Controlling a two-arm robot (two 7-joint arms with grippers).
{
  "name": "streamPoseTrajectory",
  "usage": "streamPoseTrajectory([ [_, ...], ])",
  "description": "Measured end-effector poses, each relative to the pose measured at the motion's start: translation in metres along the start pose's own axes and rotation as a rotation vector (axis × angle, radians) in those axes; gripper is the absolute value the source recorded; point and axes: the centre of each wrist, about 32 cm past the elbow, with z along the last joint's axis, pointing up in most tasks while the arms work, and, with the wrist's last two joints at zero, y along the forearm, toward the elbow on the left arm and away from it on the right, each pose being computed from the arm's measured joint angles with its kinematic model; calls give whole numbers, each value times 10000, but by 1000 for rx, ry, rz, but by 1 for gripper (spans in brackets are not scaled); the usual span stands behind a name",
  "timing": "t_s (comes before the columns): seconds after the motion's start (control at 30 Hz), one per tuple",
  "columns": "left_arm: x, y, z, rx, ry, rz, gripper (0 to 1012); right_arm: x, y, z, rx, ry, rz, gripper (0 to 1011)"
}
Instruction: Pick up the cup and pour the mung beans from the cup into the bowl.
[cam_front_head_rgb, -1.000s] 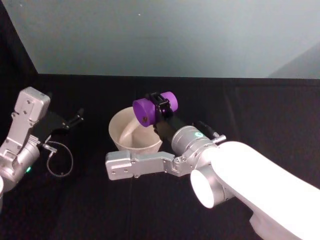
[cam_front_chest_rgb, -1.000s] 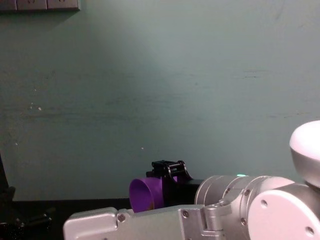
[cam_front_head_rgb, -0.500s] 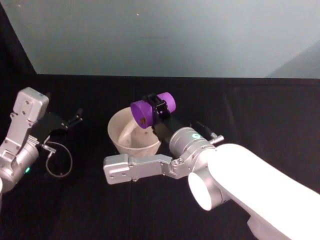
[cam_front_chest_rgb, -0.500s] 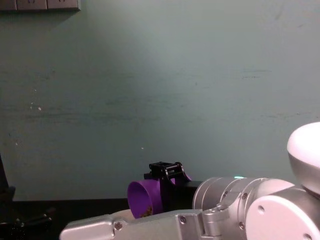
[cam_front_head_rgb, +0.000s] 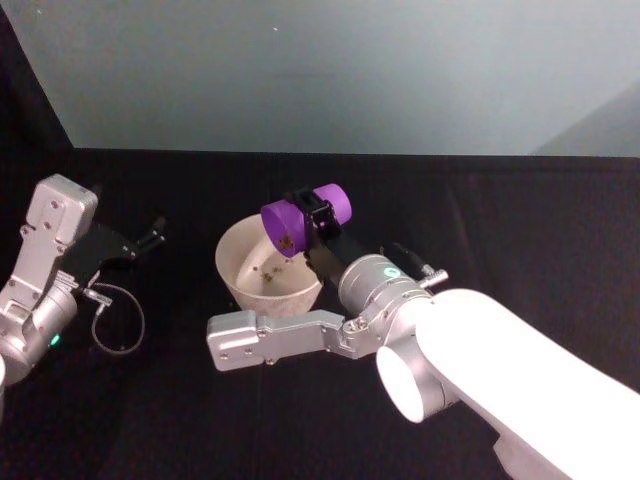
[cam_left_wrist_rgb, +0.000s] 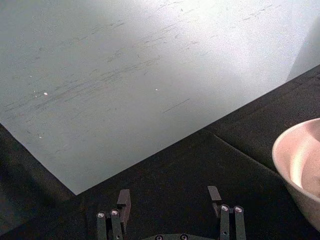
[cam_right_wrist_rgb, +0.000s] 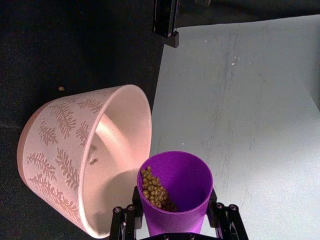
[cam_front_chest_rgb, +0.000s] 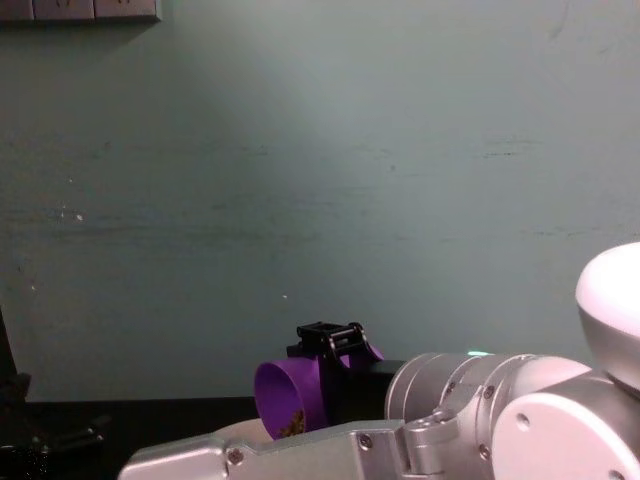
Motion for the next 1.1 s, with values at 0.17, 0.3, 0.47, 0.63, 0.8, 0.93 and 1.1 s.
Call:
streamPoseTrajectory([
  [0.17, 0, 0, 0, 0, 0, 0, 1000, -2, -7, 7, -3, -11, -1, 724],
  [0.3, 0, 0, 0, 0, 0, 0, 1000, -5, -8, 11, -5, -14, -2, 724],
  [0.47, 0, 0, 0, 0, 0, 0, 1000, -10, -8, 13, -7, -19, -3, 724],
  [0.63, 0, 0, 0, 0, 0, 0, 1000, -12, -7, 15, -6, -26, -2, 724],
  [0.8, 0, 0, 0, 0, 0, 0, 1000, -13, -4, 23, -7, -33, -1, 724],
  [0.93, 0, 0, 0, 0, 0, 0, 1000, -16, -4, 33, -8, -44, 3, 724],
  [1.1, 0, 0, 0, 0, 0, 0, 1000, -21, -6, 43, -8, -53, 3, 724],
])
